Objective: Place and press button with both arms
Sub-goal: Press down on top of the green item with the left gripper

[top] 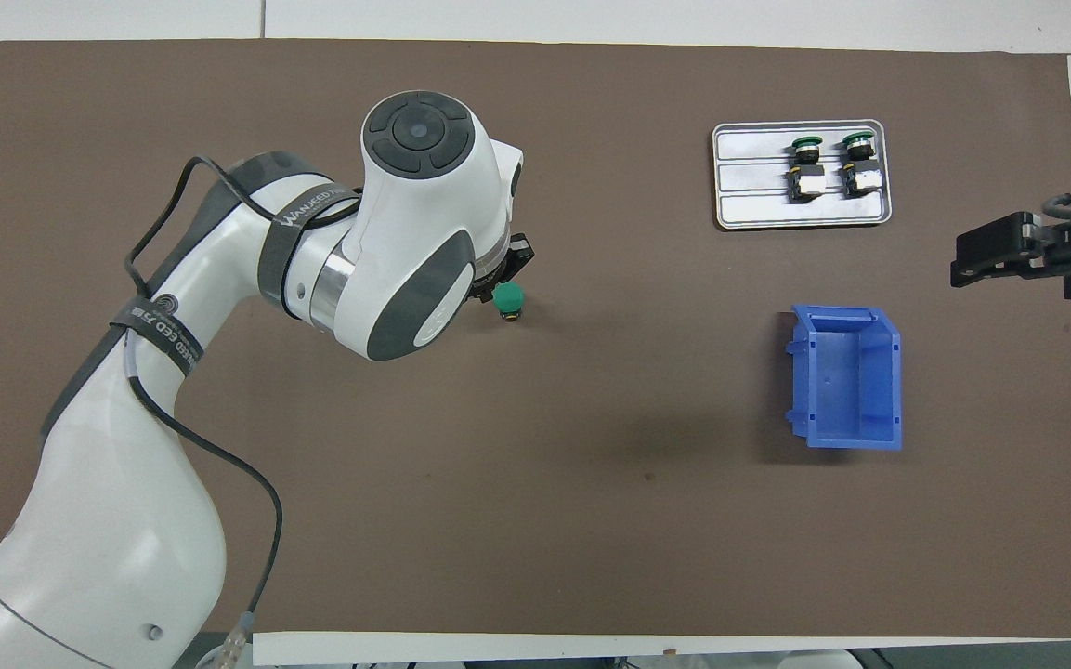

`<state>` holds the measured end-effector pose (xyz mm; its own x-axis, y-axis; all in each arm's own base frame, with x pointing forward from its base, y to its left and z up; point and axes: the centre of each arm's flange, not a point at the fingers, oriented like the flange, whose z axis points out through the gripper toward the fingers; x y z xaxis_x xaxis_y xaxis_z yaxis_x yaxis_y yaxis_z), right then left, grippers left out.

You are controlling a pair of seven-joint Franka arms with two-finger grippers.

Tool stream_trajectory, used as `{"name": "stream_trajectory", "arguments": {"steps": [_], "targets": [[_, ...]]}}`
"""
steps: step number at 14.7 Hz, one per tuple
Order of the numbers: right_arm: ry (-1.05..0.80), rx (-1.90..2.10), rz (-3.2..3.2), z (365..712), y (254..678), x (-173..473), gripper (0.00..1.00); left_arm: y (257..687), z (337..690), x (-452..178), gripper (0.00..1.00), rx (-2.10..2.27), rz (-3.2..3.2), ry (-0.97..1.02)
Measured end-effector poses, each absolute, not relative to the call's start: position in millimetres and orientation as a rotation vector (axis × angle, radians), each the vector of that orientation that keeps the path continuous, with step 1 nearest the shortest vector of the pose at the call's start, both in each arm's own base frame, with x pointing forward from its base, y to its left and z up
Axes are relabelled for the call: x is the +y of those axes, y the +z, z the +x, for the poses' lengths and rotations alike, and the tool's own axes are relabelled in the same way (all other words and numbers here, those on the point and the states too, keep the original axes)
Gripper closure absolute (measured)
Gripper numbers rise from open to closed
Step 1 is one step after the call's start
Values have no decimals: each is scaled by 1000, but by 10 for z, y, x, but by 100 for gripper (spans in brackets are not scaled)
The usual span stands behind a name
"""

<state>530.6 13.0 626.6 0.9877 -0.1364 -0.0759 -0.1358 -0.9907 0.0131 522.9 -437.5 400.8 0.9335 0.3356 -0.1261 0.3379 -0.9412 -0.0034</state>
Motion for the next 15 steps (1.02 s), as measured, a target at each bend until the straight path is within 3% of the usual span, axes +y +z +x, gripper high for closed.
{"name": "stream_trajectory", "arguments": {"steps": [15], "targets": [[-120, -214, 3124, 5306, 6266, 130, 0, 3853, 5227, -4563, 99, 504, 3052, -163]]}}
